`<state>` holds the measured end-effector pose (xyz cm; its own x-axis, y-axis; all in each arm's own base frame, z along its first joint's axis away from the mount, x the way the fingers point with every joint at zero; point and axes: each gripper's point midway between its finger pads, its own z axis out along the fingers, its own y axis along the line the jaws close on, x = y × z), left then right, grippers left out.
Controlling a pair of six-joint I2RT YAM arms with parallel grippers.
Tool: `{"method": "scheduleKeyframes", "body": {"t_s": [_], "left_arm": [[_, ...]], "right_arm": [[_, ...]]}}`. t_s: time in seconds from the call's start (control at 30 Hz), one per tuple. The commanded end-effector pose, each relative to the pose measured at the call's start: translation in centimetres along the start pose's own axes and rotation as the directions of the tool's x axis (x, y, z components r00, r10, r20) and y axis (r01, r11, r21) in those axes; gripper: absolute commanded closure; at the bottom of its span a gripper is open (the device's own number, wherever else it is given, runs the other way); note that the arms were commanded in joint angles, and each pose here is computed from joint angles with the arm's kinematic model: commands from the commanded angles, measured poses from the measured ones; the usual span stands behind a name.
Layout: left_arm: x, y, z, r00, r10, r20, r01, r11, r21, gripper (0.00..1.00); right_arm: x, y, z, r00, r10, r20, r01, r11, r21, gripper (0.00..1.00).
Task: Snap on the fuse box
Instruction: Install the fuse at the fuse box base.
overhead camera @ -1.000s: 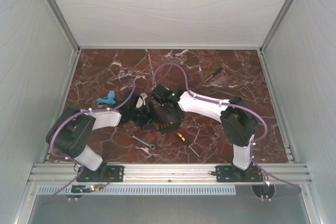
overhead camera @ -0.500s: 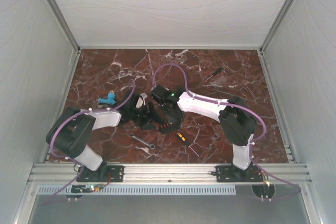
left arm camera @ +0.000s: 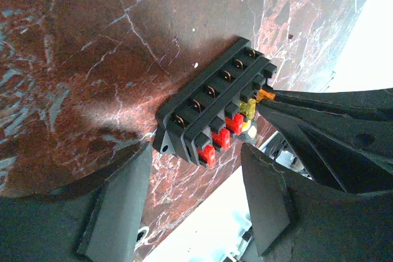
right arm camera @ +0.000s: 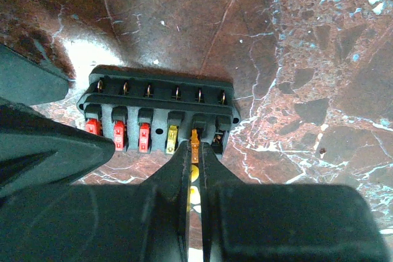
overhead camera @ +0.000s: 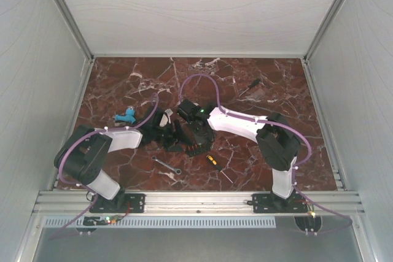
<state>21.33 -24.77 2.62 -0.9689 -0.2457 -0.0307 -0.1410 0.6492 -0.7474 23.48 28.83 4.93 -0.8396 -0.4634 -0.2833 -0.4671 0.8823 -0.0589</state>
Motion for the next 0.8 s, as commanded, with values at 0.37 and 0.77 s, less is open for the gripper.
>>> {"method": "scheduleKeyframes", "body": {"t_s": [0.37, 0.77], "left_arm": [[0.0, -0.6, 0.2, 1.0, -0.003, -0.003, 0.003, 1.0, 0.023, 0.41], [0.0, -0.6, 0.1, 1.0, -0.004, -0.003, 0.004, 1.0, 0.023, 0.41]], "right_arm": [[-0.9, -0.4, -1.5, 0.998, 0.045, 0.05, -0.045, 0.999, -0.008, 1.0], [0.1, -0.1, -0.1, 0.999, 0.053, 0.002, -0.053, 0.998, -0.014, 1.0]]}}
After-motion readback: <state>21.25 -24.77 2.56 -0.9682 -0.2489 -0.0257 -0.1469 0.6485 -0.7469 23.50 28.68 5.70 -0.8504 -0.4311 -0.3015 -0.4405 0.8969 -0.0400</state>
